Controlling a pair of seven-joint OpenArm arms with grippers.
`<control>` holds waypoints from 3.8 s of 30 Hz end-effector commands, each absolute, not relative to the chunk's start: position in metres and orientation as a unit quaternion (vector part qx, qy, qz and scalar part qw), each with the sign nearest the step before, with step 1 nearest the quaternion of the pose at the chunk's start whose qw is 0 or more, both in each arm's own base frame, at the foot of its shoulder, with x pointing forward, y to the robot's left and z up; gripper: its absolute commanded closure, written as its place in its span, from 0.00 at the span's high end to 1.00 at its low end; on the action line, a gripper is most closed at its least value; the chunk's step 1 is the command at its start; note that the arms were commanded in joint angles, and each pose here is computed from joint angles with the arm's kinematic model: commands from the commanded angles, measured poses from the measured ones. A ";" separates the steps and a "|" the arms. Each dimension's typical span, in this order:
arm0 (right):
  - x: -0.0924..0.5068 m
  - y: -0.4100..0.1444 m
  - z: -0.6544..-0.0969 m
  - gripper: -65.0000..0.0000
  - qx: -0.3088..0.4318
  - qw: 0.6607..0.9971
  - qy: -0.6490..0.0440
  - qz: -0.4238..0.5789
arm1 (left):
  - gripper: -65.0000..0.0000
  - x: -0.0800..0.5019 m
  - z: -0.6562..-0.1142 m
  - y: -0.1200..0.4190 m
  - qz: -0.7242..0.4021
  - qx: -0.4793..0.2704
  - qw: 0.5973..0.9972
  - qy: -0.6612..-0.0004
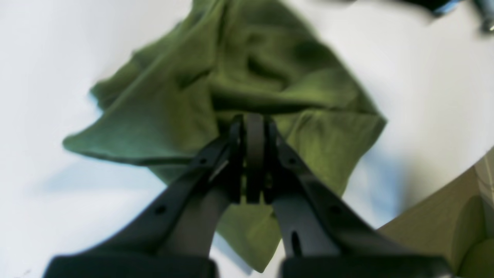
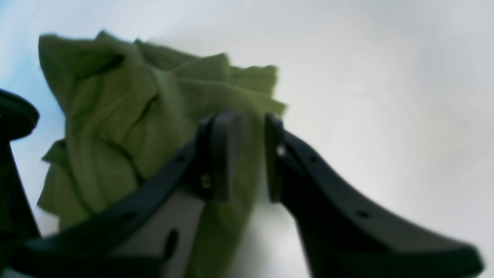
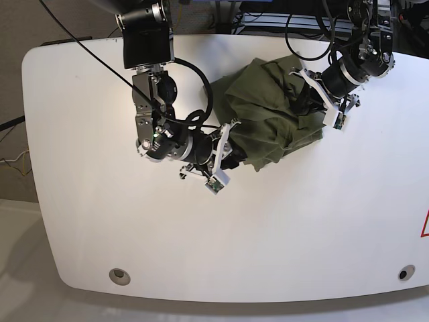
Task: Fold the T-shirt properly
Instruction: 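Lift and tuck the bundle edges inward with both grippers, then release, then press the bundle flat with the left gripper while the right withdraws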
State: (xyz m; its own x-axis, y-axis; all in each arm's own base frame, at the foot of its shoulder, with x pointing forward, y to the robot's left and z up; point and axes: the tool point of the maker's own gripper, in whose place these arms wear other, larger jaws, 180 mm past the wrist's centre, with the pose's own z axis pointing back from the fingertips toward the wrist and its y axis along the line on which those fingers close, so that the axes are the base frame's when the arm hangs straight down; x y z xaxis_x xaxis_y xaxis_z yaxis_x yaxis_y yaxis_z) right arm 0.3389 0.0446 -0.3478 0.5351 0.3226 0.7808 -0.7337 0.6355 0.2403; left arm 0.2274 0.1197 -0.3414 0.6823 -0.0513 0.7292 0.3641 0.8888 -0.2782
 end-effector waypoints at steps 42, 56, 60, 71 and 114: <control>0.306 0.069 -0.413 0.00 0.297 0.848 -0.309 0.313 | 0.00 0.246 -0.427 0.145 -0.106 -0.172 0.925 -0.321; 0.308 0.060 -0.416 0.00 0.289 0.850 -0.307 0.317 | 0.01 0.256 -0.437 0.137 -0.102 -0.163 0.928 -0.319; 0.291 0.045 -0.433 0.01 0.288 0.862 -0.287 0.304 | 0.04 0.275 -0.414 0.123 -0.094 -0.197 0.903 -0.369; 0.294 0.034 -0.427 0.01 0.276 0.860 -0.300 0.309 | 0.04 0.284 -0.391 0.116 -0.110 -0.199 0.889 -0.397; 0.287 0.037 -0.353 0.01 0.209 0.834 -0.345 0.377 | 0.04 0.291 -0.327 0.218 -0.037 -0.085 0.901 -0.423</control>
State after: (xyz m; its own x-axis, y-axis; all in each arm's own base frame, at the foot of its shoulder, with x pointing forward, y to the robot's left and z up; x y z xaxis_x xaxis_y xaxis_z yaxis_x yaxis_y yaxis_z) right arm 0.2770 0.0324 -0.3688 0.5142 0.5134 0.6871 -0.7682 0.6319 0.1027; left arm 0.2844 0.2206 -0.3390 0.6739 0.0108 0.7388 0.1190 0.9853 -0.1229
